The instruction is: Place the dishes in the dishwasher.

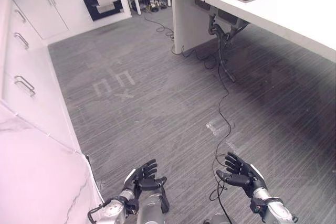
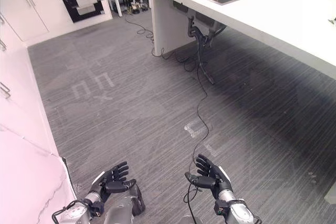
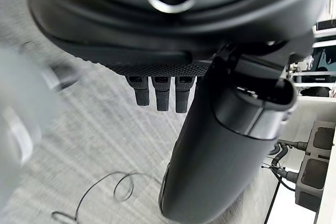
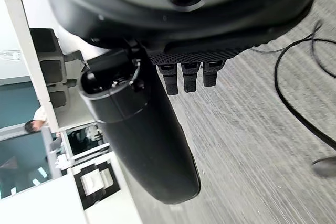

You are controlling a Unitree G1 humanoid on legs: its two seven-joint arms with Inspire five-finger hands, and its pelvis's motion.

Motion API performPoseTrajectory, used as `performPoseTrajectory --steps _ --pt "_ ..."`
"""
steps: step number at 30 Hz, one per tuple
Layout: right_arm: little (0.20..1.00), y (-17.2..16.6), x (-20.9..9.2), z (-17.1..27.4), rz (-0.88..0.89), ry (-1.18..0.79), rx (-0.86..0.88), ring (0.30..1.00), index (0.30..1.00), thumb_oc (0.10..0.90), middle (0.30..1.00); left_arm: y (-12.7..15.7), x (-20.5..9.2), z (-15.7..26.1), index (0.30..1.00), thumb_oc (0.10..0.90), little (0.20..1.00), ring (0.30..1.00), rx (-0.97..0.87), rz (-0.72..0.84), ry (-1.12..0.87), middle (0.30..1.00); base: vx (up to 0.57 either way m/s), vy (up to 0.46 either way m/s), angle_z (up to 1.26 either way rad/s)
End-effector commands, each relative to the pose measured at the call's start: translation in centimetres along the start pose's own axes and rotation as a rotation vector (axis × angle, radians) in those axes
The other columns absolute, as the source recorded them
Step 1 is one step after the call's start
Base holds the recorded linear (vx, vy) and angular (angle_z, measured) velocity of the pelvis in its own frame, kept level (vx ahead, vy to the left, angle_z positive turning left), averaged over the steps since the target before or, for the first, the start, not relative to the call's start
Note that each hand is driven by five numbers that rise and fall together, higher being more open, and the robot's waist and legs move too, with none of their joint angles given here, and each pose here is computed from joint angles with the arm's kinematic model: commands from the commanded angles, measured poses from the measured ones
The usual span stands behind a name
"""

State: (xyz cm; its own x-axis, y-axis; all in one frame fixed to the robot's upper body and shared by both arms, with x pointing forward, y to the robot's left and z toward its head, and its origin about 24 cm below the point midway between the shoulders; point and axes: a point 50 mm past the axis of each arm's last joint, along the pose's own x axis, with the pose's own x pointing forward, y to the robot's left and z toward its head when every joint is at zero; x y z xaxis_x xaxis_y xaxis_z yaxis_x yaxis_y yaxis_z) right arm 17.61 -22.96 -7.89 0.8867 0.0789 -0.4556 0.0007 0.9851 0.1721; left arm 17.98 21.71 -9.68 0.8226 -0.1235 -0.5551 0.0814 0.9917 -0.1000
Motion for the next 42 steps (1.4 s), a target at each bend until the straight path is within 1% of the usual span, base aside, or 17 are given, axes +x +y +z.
performPoseTrajectory --steps 1,3,6,10,14,20,23,26,29,35,39,42 --pt "0.900 1.1 1.4 4.8 0.038 -0.249 -0.008 0.900 0.900 0.800 0.900 0.2 0.9 5.1 0.900 0.800 0.900 0.900 0.141 -0.040 -0.216 0.900 0.28 0.403 0.12" --pt "0.900 1.9 1.3 4.9 0.046 -0.271 -0.023 0.900 0.900 0.800 0.900 0.1 1.2 6.5 0.900 0.800 0.900 0.900 0.174 -0.012 -0.254 0.900 0.34 0.401 0.60" --pt "0.900 2.0 1.3 5.3 0.044 -0.289 -0.030 0.900 0.900 0.800 0.900 0.2 1.0 6.9 0.900 0.800 0.900 0.900 0.175 -0.016 -0.285 0.900 0.23 0.008 0.28" --pt "0.900 0.6 0.4 5.5 0.032 -0.293 -0.014 0.900 0.900 0.800 0.900 0.6 0.9 7.7 0.900 0.800 0.900 0.900 0.210 -0.034 -0.279 0.900 0.41 -0.150 0.36" --pt "0.900 -0.2 -0.1 5.2 0.017 -0.296 -0.002 0.900 0.900 0.800 0.900 0.1 1.0 7.2 0.900 0.800 0.900 0.900 0.220 -0.053 -0.263 0.900 0.42 -0.175 0.71" --pt "0.900 0.0 0.0 5.4 0.013 -0.307 -0.005 0.900 0.900 0.800 0.900 -0.3 0.6 5.4 0.900 0.800 0.900 0.900 0.186 -0.044 -0.224 0.900 0.45 -0.244 -0.15" --pt "0.900 0.0 0.1 6.2 0.033 -0.315 -0.058 0.900 0.900 0.800 0.900 -0.5 0.2 5.0 0.900 0.800 0.900 0.900 0.186 -0.052 -0.220 0.900 0.47 -0.316 -0.36" --pt "0.900 -0.7 0.0 6.6 0.015 -0.313 -0.087 0.900 0.900 0.800 0.900 -0.3 -0.1 4.7 0.900 0.800 0.900 0.900 0.165 -0.058 -0.210 0.900 0.40 -0.327 -0.43" --pt "0.900 -1.4 0.0 6.8 -0.016 -0.323 -0.075 0.900 0.900 0.800 0.900 -0.4 -0.1 4.8 0.900 0.800 0.900 0.900 0.191 -0.096 -0.197 0.900 0.37 -0.175 -0.26" --pt "0.900 -0.3 1.0 6.3 0.028 -0.289 -0.093 0.900 0.900 0.800 0.900 -0.5 -0.7 3.5 0.900 0.800 0.900 0.900 0.166 -0.044 -0.172 0.900 0.49 0.133 -0.68" --pt "0.900 0.0 1.3 6.2 0.033 -0.285 -0.086 0.900 0.900 0.800 0.900 0.4 -1.8 2.5 0.900 0.800 0.900 0.900 0.169 -0.035 -0.158 0.900 0.38 0.105 -1.12" --pt "0.900 0.6 1.6 6.0 0.038 -0.278 -0.064 0.900 0.900 0.800 0.900 0.8 -1.9 2.3 0.900 0.800 0.900 0.900 0.178 -0.028 -0.141 0.900 0.29 0.132 -0.73"
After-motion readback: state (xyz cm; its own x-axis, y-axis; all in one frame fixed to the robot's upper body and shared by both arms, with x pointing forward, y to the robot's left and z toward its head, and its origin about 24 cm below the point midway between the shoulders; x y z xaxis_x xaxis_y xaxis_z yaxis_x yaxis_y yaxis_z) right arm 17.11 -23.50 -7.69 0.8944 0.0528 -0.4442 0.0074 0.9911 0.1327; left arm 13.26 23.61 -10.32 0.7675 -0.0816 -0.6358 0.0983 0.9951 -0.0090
